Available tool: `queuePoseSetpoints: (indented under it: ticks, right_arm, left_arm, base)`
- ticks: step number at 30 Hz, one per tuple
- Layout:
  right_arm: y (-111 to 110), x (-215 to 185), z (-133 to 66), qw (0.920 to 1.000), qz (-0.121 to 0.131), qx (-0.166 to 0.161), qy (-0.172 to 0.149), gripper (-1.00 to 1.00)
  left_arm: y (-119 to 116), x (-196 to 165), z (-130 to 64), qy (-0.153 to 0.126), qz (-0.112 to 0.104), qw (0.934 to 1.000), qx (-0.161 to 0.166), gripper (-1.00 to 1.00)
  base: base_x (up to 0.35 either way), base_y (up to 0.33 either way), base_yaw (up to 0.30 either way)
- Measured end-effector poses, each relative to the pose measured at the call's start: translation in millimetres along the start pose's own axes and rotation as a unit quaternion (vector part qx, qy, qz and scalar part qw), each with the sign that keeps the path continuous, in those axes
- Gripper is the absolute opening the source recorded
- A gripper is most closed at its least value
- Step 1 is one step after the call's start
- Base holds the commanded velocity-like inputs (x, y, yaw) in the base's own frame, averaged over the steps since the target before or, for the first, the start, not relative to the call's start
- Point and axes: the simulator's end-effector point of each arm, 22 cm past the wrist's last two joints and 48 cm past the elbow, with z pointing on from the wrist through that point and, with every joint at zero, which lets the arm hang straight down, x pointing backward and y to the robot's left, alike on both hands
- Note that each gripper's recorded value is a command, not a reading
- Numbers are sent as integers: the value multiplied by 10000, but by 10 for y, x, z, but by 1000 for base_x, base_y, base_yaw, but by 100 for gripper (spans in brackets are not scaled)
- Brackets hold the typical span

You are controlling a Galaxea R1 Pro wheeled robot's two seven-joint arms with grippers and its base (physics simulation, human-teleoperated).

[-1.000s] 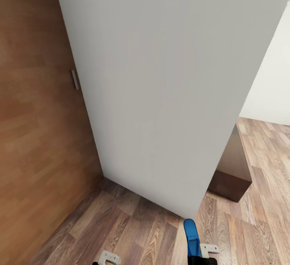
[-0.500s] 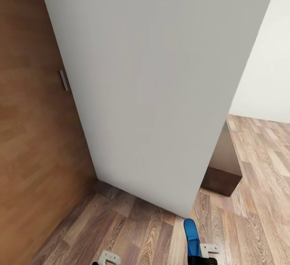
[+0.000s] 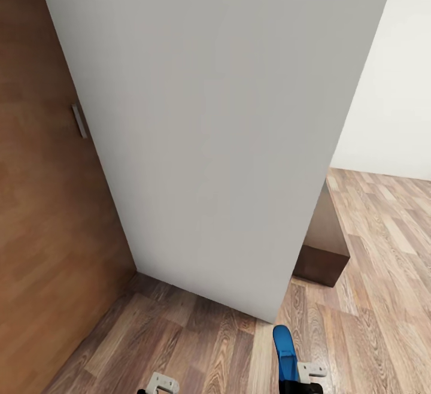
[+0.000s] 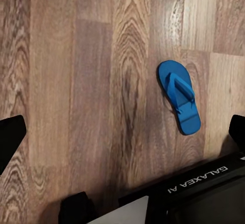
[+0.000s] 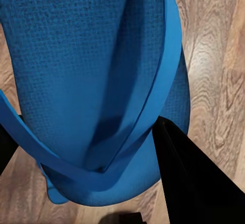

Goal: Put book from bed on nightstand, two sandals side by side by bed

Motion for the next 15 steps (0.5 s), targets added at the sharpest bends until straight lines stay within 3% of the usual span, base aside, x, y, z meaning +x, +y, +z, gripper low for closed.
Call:
queuePoseSetpoints:
  ticks: [6,15]
  right_arm:
    - [0,-3,0,10000,-2,1,-3,-100]
    - [0,-3,0,10000,-3,1,-3,-100]
  left_arm:
    - [-2,0,0,0,0,10000,2,100]
    - [-3,-1,0,-1,-1,10000,3,100]
  base:
    - [1,28,-101]
    - [0,3,-21]
